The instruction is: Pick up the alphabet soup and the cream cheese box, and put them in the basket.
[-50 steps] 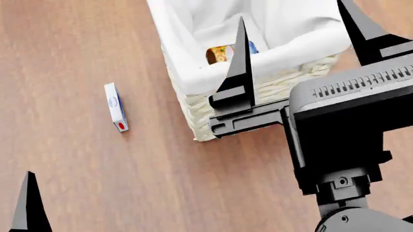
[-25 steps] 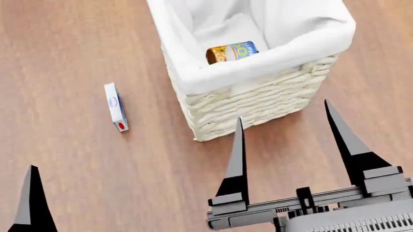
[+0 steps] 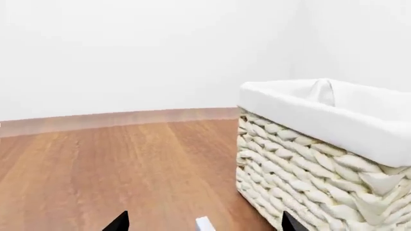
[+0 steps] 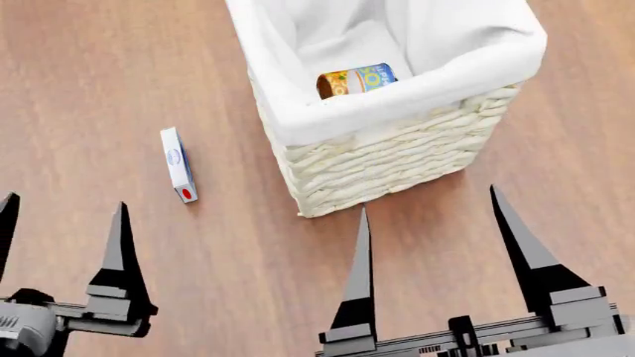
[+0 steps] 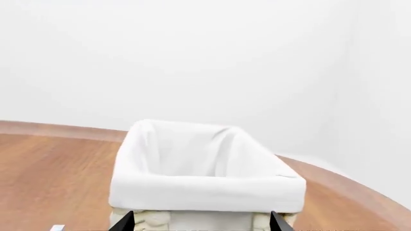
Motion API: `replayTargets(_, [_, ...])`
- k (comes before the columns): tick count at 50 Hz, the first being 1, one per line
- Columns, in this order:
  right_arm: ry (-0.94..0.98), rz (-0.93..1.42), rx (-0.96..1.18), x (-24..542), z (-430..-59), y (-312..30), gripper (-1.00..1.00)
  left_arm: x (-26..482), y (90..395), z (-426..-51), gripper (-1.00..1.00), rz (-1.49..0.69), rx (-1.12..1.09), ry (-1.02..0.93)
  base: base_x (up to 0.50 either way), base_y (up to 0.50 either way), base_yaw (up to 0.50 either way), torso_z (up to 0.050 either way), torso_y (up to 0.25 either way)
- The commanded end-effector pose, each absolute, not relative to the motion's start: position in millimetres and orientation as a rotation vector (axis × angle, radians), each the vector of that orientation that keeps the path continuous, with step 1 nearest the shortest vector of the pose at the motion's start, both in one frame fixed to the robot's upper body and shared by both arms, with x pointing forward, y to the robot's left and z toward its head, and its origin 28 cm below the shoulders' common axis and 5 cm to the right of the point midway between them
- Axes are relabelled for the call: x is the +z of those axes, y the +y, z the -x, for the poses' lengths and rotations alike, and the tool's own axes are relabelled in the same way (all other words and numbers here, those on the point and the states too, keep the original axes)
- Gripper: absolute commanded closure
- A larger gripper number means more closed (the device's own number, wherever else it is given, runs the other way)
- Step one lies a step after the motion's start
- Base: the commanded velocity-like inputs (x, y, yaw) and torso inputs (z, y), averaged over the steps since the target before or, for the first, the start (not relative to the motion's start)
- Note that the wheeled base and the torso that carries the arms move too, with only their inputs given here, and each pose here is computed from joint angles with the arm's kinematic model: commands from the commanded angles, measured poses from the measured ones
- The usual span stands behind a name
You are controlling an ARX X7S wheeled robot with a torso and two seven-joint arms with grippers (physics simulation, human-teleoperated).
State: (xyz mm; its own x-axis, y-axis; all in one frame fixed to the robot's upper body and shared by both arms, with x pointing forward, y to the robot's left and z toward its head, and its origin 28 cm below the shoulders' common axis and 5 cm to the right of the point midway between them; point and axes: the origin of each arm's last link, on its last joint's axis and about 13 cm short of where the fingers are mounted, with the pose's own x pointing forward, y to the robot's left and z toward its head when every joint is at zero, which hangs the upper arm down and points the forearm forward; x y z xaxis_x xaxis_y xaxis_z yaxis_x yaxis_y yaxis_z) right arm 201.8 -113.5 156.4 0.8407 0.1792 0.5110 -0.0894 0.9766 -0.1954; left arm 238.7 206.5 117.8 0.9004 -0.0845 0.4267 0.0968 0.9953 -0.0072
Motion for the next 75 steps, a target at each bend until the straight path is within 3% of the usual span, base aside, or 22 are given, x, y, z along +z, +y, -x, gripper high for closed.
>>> replayTargets(1, [-0.548,0.143,0.149,152.3,-200.9,-111.8,-1.0,126.9,199.8,-279.3,-1.0,0.061,-0.096,-0.288,0.0,0.0,0.0,0.0,0.0])
replayTargets(23, [-0.52,0.136,0.172,151.2,-201.0,-109.9,-1.0,110.3,197.3,-333.7,-1.0,0.117,-0.184,-0.147,0.0,0.0,0.0,0.0,0.0])
replayTargets(51, [-0.495,0.129,0.176,142.0,-195.7,-107.7,-1.0,82.9,195.1,-393.1,-1.0,0.025,-0.073,-0.076,0.0,0.0,0.0,0.0,0.0])
replayTargets(65, [-0.491,0.122,0.168,142.8,-192.2,-109.5,-1.0,73.2,191.4,-390.2,-1.0,-0.01,-0.063,-0.041,0.0,0.0,0.0,0.0,0.0])
replayTargets(66, [-0.489,0.121,0.167,143.8,-192.1,-109.8,-1.0,73.5,191.4,-390.4,1.0,-0.01,-0.061,-0.042,0.0,0.0,0.0,0.0,0.0])
replayTargets(75, [-0.489,0.119,0.171,139.3,-192.7,-108.7,-1.0,76.4,192.8,-391.8,1.0,0.016,-0.071,-0.058,0.0,0.0,0.0,0.0,0.0])
